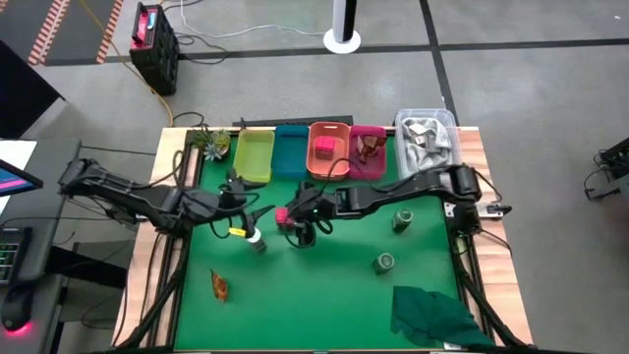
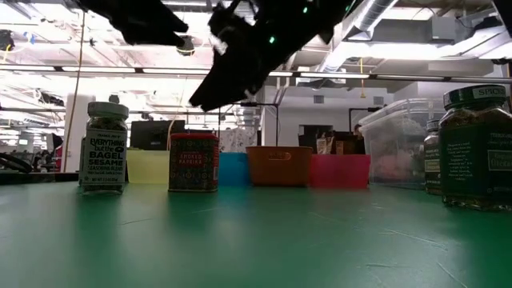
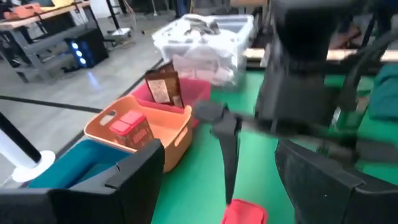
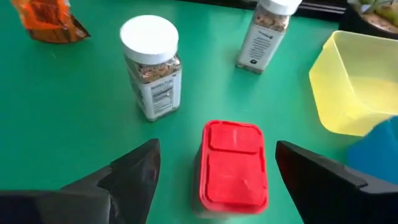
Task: Sort spices by type
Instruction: Put the red seasoning can into the orange bin
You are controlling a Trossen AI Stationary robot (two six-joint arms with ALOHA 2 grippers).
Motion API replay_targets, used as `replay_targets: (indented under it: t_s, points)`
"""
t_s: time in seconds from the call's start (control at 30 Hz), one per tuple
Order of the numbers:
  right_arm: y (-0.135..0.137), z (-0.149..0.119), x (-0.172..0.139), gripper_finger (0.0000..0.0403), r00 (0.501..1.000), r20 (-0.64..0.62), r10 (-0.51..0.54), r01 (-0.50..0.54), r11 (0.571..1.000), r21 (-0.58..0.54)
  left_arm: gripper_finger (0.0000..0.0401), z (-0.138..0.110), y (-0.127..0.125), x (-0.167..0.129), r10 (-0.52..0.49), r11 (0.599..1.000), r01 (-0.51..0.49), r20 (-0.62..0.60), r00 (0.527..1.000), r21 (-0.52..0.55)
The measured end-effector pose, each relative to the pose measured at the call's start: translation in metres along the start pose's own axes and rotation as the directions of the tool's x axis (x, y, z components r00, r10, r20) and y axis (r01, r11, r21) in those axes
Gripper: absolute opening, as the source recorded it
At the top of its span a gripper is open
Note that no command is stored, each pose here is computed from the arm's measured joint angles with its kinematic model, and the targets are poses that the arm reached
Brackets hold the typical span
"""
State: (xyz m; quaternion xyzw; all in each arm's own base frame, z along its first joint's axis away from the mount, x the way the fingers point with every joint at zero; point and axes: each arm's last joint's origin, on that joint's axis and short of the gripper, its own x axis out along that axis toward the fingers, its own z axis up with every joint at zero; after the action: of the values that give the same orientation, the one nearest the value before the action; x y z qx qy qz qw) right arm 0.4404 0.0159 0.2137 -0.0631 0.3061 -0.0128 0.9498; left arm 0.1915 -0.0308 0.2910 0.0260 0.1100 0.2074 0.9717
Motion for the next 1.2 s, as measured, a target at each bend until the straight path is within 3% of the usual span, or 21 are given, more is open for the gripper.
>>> replay_targets:
  t_s: [0.17, 0.3, 0.5, 0.67, 0.87, 1.2]
  points:
    - [-0.003, -0.008, 0.016, 0.0357, 1.000, 0.019, -0.007, 0.006, 1.000, 0.009, 0.0293, 0.003, 0.006, -0.008, 0.000, 0.998, 0.001, 0.015, 1.000, -0.061]
    - [-0.010, -0.014, 0.025, 0.0361, 1.000, 0.013, -0.020, 0.020, 1.000, 0.022, 0.0293, -0.005, 0.002, -0.008, -0.011, 0.997, 0.007, -0.041, 0.999, -0.082]
    - [-0.020, -0.016, 0.029, 0.0376, 0.999, 0.019, -0.048, 0.048, 0.998, 0.027, 0.0293, -0.020, -0.006, -0.003, 0.037, 0.998, -0.038, -0.008, 0.999, -0.045]
    - [-0.022, -0.018, 0.029, 0.0380, 0.999, 0.002, -0.050, 0.049, 0.998, 0.040, 0.0293, -0.006, 0.000, -0.009, 0.077, 0.997, -0.076, 0.049, 0.996, -0.018]
    - [-0.018, -0.019, 0.029, 0.0380, 1.000, -0.012, -0.019, 0.019, 0.999, 0.045, 0.0293, 0.000, 0.001, -0.022, 0.021, 0.995, -0.013, 0.072, 0.997, -0.100]
    - [-0.008, -0.024, 0.039, 0.0380, 1.000, -0.002, -0.007, 0.007, 0.999, 0.044, 0.0293, -0.003, -0.003, -0.025, -0.012, 0.995, 0.018, 0.060, 0.998, -0.103]
